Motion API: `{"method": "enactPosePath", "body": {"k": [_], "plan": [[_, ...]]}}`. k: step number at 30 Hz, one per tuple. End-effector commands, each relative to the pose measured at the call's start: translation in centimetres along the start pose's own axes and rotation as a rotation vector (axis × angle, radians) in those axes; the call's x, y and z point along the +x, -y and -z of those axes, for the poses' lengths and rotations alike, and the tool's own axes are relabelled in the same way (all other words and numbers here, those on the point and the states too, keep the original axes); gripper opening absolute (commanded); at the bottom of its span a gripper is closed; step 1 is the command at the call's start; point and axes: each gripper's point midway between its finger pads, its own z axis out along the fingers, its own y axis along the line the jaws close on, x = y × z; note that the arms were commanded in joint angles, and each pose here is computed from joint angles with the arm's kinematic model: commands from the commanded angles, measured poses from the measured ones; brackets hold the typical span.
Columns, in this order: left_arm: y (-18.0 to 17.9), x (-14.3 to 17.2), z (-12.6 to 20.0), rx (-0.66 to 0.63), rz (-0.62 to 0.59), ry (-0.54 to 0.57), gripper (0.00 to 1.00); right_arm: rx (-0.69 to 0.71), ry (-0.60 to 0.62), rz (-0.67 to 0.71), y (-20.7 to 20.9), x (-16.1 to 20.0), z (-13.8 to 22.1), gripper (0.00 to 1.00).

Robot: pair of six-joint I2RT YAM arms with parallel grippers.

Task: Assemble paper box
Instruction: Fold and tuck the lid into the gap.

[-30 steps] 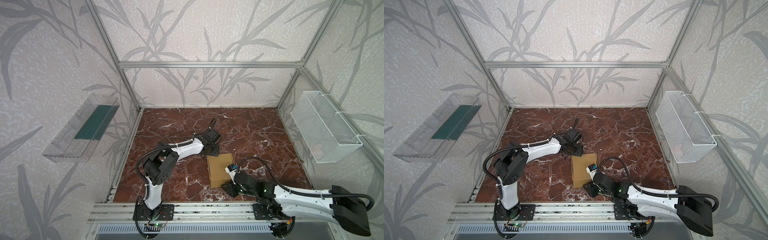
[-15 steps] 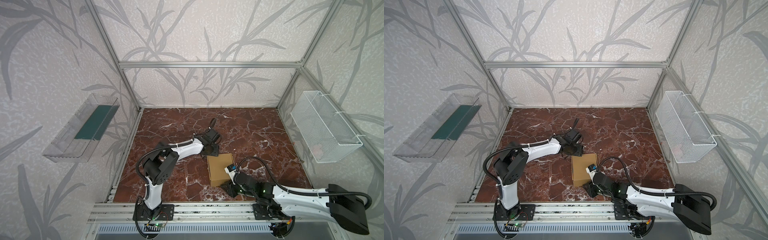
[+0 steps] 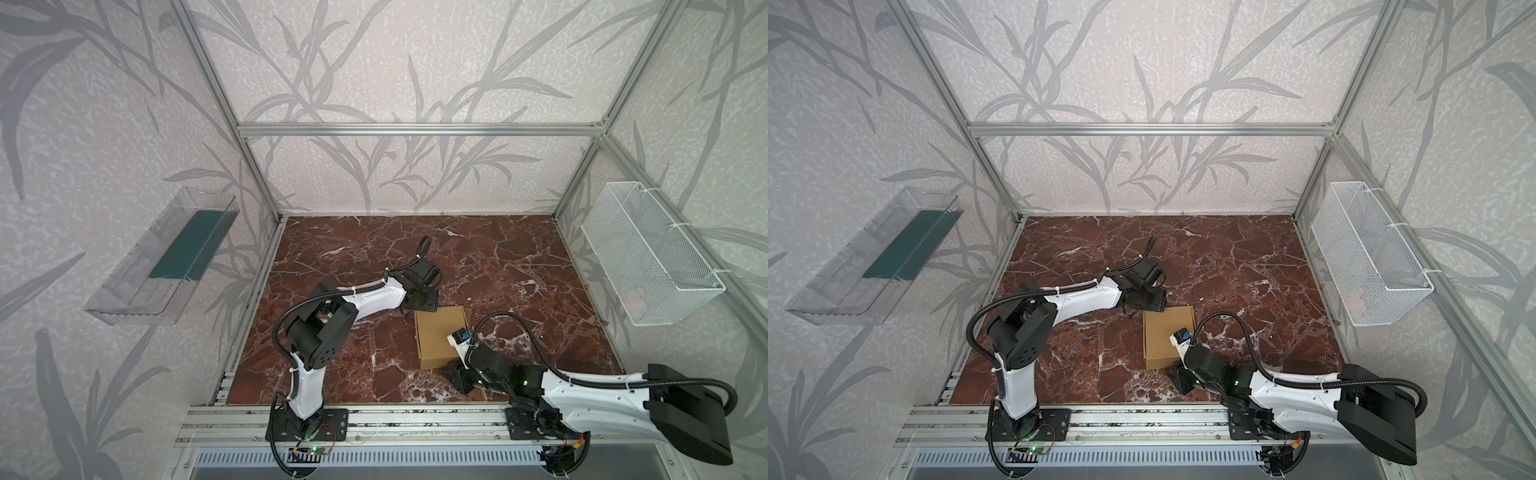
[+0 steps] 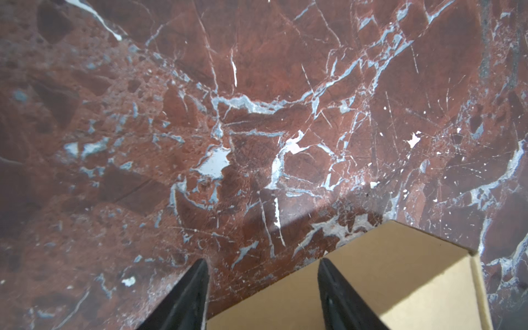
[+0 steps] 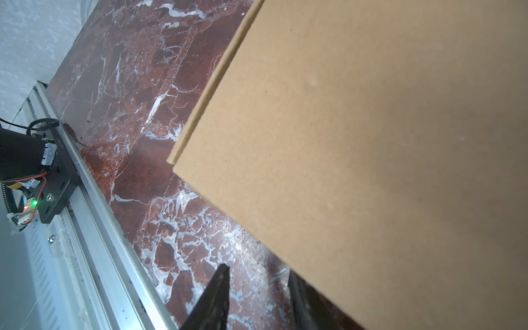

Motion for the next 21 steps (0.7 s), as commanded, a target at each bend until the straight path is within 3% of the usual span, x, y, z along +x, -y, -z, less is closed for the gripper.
{"method": "enactPosePath", "body": {"k": [1, 13, 17, 21], "plan": [[-1.2, 4.2, -1.4, -0.032, -0.009, -0.144, 0.62, 0.079, 0.080, 0.013, 1.6, -1.4, -0.2, 0.37], [-1.2, 4.5, -1.3, -0.021, -0.002, -0.145, 0.62, 0.143, 0.172, 0.011, 3.1, -3.0, -0.1, 0.37], [-1.4, 4.7, -1.4, -0.031, -0.006, -0.148, 0.62, 0.103, 0.149, -0.009, 2.4, -3.0, 0.1, 0.36], [-1.6, 4.8, -1.3, -0.037, -0.009, -0.152, 0.62, 0.155, 0.122, -0.102, 3.8, -1.8, 1.2, 0.37]]}}
